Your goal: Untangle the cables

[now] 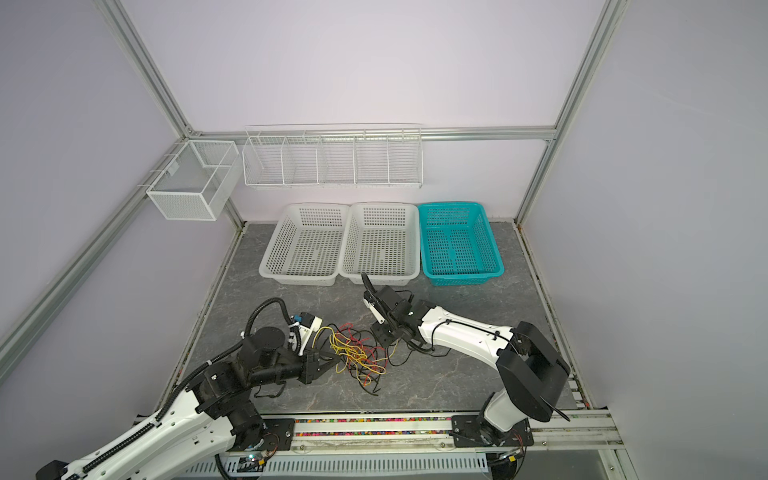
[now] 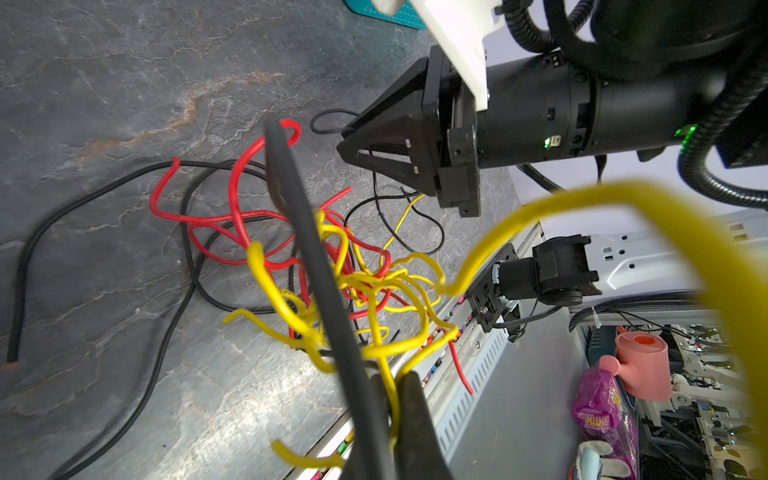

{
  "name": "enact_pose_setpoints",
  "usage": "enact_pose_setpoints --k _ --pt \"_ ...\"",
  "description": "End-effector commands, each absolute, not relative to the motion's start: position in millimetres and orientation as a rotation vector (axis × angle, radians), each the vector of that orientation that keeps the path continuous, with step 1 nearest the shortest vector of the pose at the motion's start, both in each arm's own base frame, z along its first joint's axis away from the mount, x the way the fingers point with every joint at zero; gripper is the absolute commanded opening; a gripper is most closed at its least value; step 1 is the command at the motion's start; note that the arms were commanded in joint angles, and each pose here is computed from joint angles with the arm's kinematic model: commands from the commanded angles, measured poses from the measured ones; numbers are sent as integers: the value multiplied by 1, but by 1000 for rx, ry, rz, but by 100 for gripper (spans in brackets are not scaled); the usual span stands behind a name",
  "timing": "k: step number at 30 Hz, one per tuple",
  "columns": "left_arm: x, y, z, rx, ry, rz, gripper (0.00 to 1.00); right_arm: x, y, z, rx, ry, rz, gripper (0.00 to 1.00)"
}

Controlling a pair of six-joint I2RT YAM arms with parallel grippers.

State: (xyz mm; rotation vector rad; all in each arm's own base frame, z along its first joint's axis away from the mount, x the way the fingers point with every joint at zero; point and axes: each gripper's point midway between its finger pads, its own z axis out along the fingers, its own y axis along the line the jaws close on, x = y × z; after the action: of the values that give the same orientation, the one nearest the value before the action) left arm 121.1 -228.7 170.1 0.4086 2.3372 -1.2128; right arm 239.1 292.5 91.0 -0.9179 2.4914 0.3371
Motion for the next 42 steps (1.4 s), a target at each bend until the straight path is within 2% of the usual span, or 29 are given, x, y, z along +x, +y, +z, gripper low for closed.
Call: enact_pose_setpoints --k 1,6,14,21,38,42 --pt "127 -229 191 418 2266 -1212 0 245 288 121 -874 2401 334 7" --pt "133 -225 175 371 2316 -1147 0 247 273 182 -774 2271 400 6" --pt "144 -215 133 262 2445 -999 0 245 214 282 -532 2104 511 6" --pt "150 -208 113 228 2501 -910 0 230 167 360 -434 1975 460 6" --pt "157 -197 90 195 2560 -788 0 184 93 505 -328 1749 340 6" --pt "160 -200 101 208 2544 -794 0 181 98 523 -357 1737 371 6"
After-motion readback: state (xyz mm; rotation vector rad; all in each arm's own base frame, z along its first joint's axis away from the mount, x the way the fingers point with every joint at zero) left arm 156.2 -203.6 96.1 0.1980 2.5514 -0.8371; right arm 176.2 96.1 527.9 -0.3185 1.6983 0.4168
